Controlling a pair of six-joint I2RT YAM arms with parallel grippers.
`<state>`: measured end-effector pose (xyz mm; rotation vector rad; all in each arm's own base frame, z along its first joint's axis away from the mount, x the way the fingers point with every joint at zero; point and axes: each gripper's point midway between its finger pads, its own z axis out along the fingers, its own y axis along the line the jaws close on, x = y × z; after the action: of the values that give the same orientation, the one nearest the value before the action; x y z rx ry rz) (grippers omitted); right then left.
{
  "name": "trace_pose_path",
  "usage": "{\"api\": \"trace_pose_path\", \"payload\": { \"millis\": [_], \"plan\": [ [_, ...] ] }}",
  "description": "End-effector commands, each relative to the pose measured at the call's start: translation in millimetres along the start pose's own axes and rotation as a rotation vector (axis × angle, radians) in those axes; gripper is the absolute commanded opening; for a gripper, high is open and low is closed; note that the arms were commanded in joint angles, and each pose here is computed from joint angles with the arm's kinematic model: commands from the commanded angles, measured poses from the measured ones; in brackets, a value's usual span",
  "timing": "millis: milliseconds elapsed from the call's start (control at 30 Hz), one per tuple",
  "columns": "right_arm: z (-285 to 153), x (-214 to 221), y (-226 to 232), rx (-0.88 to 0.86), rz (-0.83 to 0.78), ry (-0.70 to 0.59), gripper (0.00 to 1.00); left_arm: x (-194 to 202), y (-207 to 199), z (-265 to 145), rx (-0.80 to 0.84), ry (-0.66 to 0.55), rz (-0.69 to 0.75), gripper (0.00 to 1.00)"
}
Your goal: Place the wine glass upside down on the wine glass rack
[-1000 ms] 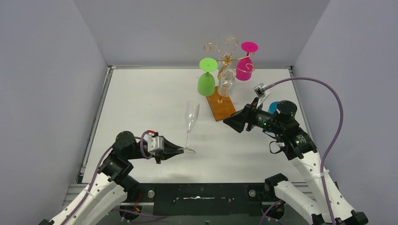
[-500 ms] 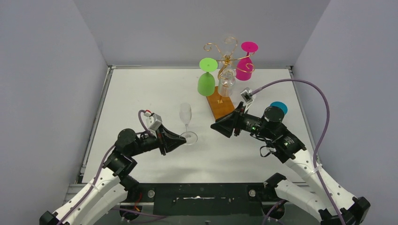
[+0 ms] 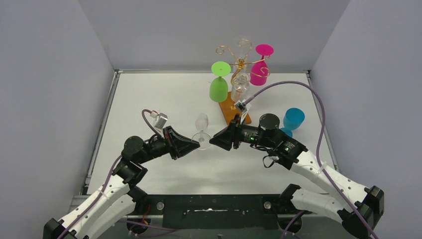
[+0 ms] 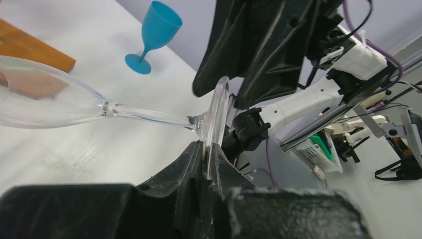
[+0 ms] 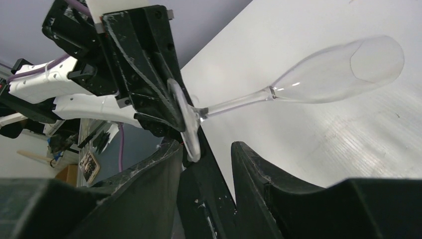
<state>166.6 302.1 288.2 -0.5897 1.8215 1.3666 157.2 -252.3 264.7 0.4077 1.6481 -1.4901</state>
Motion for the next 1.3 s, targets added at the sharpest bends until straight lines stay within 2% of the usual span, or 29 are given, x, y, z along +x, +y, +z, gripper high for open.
{"api": "trace_pose_path", "payload": {
  "millis": [0, 267, 600, 833, 900, 967, 1067, 1267],
  "plan": [
    [2.8, -26.8, 15.7, -0.026, -0.054, -0.072, 0.42, -36.2, -43.5, -4.5, 0.163, -0.153, 0.037, 0.00],
    [11.0, -22.6, 25.1, -0.087, -0.022, -0.055, 0.35, -38.8, -46.5, -6.1, 0.170, -0.165, 0.045, 0.00],
    [16.2, -28.4, 17.0, -0.045, 0.033, -0.087, 0.20, -37.5, -41.6, -3.6, 0.152, -0.156, 0.050, 0.00],
    [25.8, -21.0, 9.2, -0.025, 0.102, -0.054, 0.19, -36.1, -36.1, 0.0, 0.134, -0.141, 0.053, 0.00],
    [26.5, -19.4, 7.3, -0.020, 0.111, -0.050, 0.13, -36.6, -36.5, 0.9, 0.137, -0.138, 0.051, 0.00],
    [25.6, -19.9, 7.1, -0.023, 0.107, -0.061, 0.02, -36.5, -36.2, 1.1, 0.135, -0.137, 0.051, 0.00],
    [23.8, -22.4, 6.3, -0.018, 0.105, -0.084, 0.00, -36.8, -31.2, 0.4, 0.110, -0.150, 0.052, 0.00],
    [21.6, -17.8, -0.8, 0.025, 0.137, -0.072, 0.00, -38.1, -13.4, -3.2, 0.003, -0.173, 0.046, 0.39]
  ]
}}
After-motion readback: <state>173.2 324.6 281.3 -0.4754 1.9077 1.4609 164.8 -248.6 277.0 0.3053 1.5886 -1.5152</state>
